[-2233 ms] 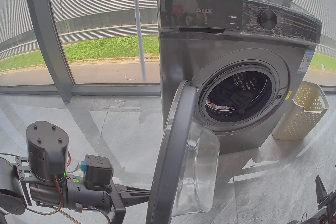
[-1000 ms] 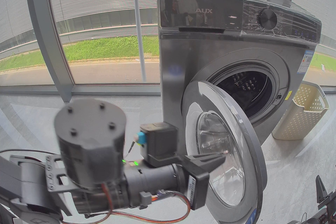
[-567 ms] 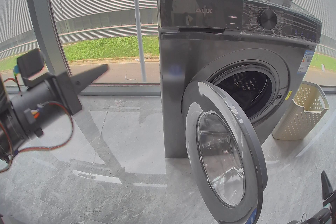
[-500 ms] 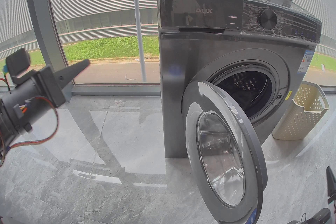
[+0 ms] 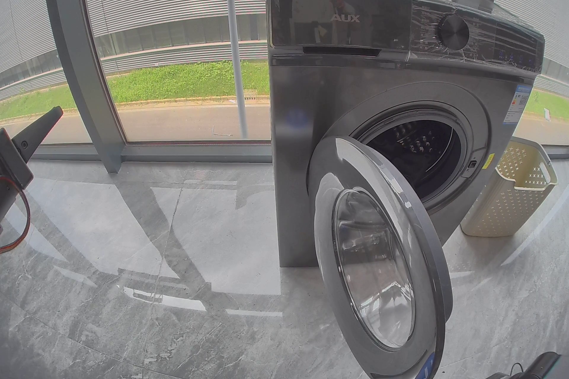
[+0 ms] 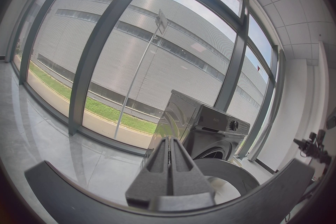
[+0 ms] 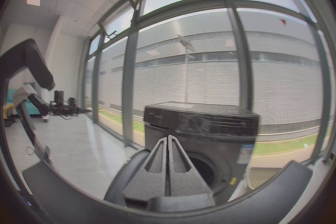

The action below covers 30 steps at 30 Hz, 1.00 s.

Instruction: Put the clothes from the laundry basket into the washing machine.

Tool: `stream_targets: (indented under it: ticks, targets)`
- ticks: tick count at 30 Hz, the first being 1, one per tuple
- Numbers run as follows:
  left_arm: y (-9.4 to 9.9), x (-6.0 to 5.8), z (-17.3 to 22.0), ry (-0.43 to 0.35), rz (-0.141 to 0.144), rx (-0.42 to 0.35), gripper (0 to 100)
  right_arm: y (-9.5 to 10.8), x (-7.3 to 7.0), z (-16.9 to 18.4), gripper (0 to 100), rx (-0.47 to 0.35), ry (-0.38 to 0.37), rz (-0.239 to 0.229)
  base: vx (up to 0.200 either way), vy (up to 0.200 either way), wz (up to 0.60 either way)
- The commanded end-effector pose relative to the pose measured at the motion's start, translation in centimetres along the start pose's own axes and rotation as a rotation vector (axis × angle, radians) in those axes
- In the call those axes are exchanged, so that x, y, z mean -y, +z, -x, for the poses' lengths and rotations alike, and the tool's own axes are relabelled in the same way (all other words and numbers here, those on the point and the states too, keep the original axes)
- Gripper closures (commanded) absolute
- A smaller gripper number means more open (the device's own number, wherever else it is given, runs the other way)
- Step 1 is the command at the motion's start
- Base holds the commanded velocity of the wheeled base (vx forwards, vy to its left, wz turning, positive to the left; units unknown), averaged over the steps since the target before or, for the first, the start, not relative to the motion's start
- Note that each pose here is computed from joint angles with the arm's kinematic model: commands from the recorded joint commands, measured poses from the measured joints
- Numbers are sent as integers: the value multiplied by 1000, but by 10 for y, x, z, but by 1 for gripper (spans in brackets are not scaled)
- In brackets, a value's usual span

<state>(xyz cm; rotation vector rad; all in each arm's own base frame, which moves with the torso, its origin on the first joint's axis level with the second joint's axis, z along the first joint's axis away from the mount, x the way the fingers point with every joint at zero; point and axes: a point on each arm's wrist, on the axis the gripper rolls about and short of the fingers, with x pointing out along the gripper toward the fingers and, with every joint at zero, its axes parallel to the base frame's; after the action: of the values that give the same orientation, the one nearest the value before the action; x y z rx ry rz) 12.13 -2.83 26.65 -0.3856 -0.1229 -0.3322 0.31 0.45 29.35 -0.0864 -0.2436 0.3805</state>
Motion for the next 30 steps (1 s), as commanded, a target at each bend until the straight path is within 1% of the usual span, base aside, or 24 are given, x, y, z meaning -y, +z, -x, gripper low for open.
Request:
stream_targets:
  ticks: [1, 3, 4, 5, 8, 11, 14, 17, 18, 20, 23, 24, 25, 27, 30]
  targets:
    - [-9, -12, 23, 63, -18, 12, 100, 25, -84, -185, 100, -172, 721, -116, 0, 0, 0]
    - [-10, -12, 23, 62, -18, 5, 100, 10, -114, -200, 100, -243, 792, -170, 0, 0, 0]
    - [-10, -12, 23, 62, -20, 5, 100, 2, -126, -208, 100, -269, 808, -197, 0, 0, 0]
    - [-10, -12, 22, 61, -21, 5, 100, -6, -137, -216, 100, -294, 820, -227, 0, 0, 0]
    - [-9, -12, 21, 60, -26, 6, 100, -25, -165, -235, 100, -329, 829, -316, 0, 0, 0]
    - [-9, -13, 19, 62, -34, 2, 100, -38, -186, -249, 100, -325, 799, -377, 0, 0, 0]
    - [-10, -14, 17, 65, -36, -7, 100, -49, -199, -254, 100, -342, 756, -411, 0, 0, 0]
    - [-11, -15, 14, 67, -36, -16, 100, -55, -203, -253, 100, -368, 743, -421, 0, 0, 0]
    - [-9, -14, 12, 61, -37, -14, 100, -60, -205, -251, 100, -390, 735, -420, 0, 0, 0]
    - [-9, -15, 9, 62, -36, -20, 100, -65, -206, -248, 100, -409, 725, -413, 0, 0, 0]
    - [-7, -14, 8, 60, -37, -14, 100, -72, -205, -245, 100, -441, 668, -394, 0, 0, 0]
    - [-7, -14, 8, 60, -37, -14, 100, -73, -204, -245, 100, -444, 666, -391, 0, 0, 0]
    - [-6, -14, 7, 59, -37, -13, 100, -77, -202, -241, 100, -464, 620, -376, 0, 0, 0]
    - [-6, -14, 7, 59, -35, -13, 100, -79, -198, -237, 100, -471, 586, -366, 0, 0, 0]
    - [-8, -15, 5, 61, -34, -22, 100, -83, -195, -231, 100, -489, 575, -357, 0, 0, 0]
